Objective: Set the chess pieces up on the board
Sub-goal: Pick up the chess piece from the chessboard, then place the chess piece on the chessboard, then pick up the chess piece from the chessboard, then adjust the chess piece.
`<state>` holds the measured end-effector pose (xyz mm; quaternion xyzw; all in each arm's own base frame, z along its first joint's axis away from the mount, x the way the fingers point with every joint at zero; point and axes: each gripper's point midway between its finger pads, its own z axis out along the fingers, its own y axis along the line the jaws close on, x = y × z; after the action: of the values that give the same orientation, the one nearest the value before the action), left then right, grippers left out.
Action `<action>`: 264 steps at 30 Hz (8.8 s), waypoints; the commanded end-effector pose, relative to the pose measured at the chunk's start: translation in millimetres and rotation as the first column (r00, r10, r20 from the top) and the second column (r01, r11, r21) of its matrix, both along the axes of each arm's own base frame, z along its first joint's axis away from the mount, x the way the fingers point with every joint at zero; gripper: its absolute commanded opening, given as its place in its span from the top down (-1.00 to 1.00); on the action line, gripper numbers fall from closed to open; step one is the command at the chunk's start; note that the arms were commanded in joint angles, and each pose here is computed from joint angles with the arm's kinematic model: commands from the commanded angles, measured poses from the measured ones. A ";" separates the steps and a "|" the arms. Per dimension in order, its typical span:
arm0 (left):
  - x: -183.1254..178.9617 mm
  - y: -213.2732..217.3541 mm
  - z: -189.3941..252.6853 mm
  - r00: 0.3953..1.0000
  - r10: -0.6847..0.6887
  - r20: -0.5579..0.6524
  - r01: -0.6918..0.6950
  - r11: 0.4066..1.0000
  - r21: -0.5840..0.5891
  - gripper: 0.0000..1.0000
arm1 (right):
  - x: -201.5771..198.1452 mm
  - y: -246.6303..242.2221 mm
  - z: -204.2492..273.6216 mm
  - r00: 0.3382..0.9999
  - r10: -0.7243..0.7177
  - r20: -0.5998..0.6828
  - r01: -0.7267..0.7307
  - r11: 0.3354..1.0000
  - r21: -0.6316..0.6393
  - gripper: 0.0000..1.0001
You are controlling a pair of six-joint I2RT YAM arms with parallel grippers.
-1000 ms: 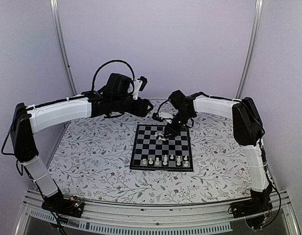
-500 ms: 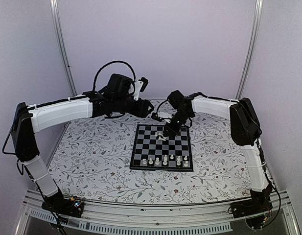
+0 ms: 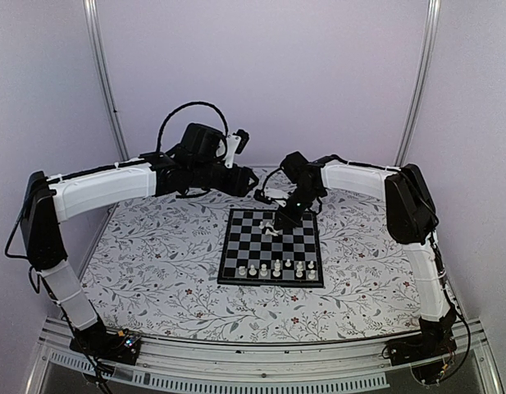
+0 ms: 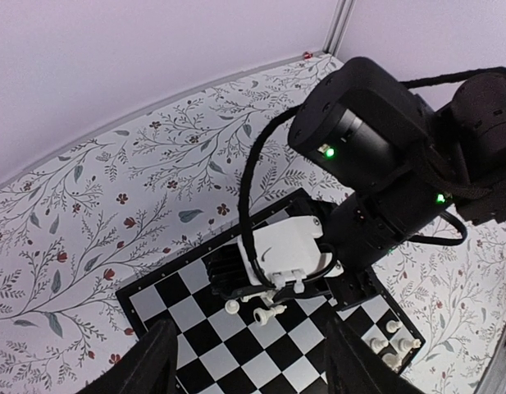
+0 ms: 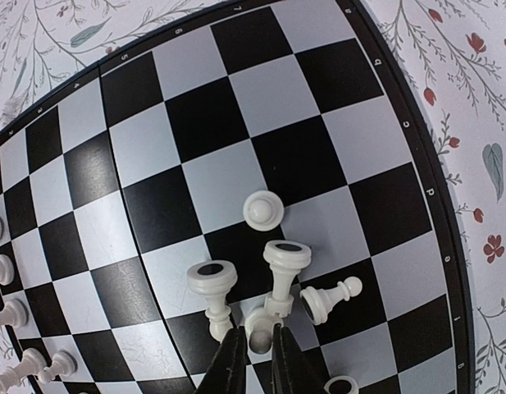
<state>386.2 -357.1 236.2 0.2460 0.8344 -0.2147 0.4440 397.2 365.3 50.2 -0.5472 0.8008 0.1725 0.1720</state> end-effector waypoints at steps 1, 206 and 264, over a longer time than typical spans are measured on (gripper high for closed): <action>5.9 0.1 1.5 1.000 0.001 0.004 -0.001 1.000 0.006 -0.26 | -1.8 1.1 -9.1 1.000 -0.003 -0.025 0.003 1.000 -0.012 0.75; -17.2 -46.3 13.2 0.922 -0.353 -0.157 0.151 0.702 -0.696 0.60 | -28.2 -33.6 257.8 0.990 -0.071 -0.124 0.137 0.713 0.688 0.03; 15.9 -12.9 45.1 0.989 -0.109 -0.104 0.068 0.939 -0.337 0.15 | -43.0 -29.1 194.7 0.989 -0.068 -0.128 0.128 0.826 0.549 1.00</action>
<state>381.0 -412.6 264.8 0.1722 0.7417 -0.5359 0.3646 359.4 348.5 234.9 -0.3587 0.7429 0.5132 0.2367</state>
